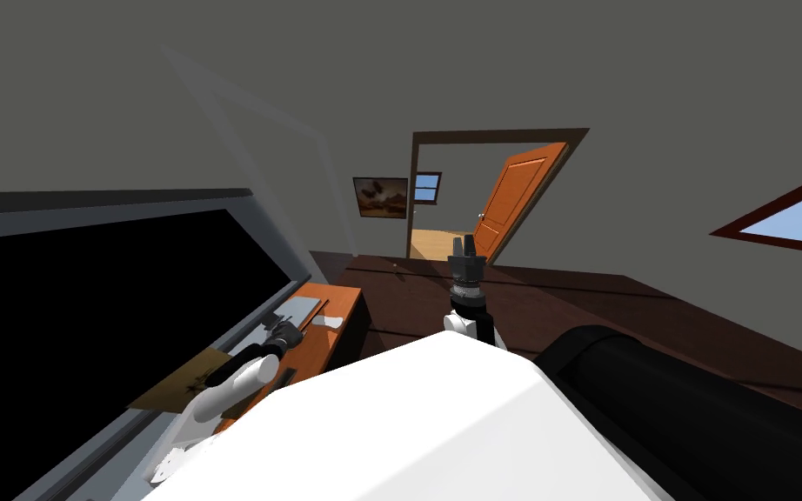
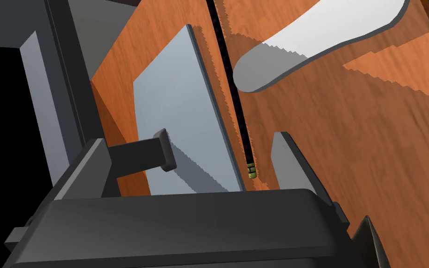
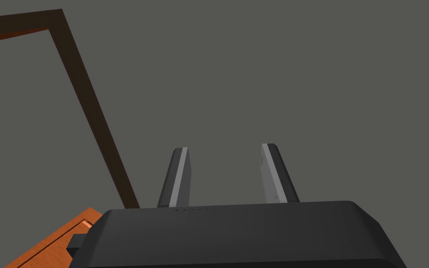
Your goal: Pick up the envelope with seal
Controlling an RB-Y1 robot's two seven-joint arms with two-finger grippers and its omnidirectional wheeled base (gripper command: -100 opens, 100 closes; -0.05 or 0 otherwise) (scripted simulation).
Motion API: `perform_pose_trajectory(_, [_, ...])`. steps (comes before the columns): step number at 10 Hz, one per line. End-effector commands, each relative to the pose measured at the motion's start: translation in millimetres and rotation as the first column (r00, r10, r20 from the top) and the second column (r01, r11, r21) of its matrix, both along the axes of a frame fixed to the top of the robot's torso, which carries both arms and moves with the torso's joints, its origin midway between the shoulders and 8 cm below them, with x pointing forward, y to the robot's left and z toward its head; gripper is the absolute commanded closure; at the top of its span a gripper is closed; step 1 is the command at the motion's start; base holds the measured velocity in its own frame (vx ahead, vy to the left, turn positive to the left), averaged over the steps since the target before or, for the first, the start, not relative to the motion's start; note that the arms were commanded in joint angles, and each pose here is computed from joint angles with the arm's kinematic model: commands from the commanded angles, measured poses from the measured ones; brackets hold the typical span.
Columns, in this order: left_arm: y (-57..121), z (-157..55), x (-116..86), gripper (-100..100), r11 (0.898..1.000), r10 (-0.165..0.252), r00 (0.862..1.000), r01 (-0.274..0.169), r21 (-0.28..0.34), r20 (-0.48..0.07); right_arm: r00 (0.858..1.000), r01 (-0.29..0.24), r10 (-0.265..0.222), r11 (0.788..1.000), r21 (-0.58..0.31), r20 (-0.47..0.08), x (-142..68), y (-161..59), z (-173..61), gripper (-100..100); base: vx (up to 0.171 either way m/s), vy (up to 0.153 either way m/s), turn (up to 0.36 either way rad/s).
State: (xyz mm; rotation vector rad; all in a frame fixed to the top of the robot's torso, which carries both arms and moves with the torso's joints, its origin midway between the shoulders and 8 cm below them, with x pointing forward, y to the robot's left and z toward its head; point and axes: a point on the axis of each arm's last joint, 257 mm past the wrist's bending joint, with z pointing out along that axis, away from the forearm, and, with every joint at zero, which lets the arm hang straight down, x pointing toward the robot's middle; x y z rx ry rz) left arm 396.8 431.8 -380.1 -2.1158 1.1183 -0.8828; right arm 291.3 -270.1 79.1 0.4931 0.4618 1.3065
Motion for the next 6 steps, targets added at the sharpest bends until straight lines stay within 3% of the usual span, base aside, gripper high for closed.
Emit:
perform_pose_trajectory(1, [7.2, -17.4, -11.3, -100, 0.999, 0.031, 0.998, -0.034, -0.042, -0.059, 1.000, 0.000, 0.000, 1.000, 0.000, 0.000, 0.0, 0.0, 0.0, 0, 0.041, -0.013, 0.025])
perform_pose_trajectory(3, [4.7, -24.1, -17.0, -100, 0.998, 0.027, 0.995, -0.032, -0.052, -0.093, 1.000, 0.000, 0.000, 1.000, 0.000, 0.000, 0.0, 0.0, 0.0, 0, 0.029, -0.008, 0.007])
perform_pose_trajectory(6, [15.8, -51.3, -39.9, -100, 0.989, 0.075, 0.977, -0.099, -0.112, -0.200, 1.000, 0.000, 0.000, 1.000, 0.000, 0.000, 0.0, 0.0, 0.0, 0, 0.031, -0.012, 0.025])
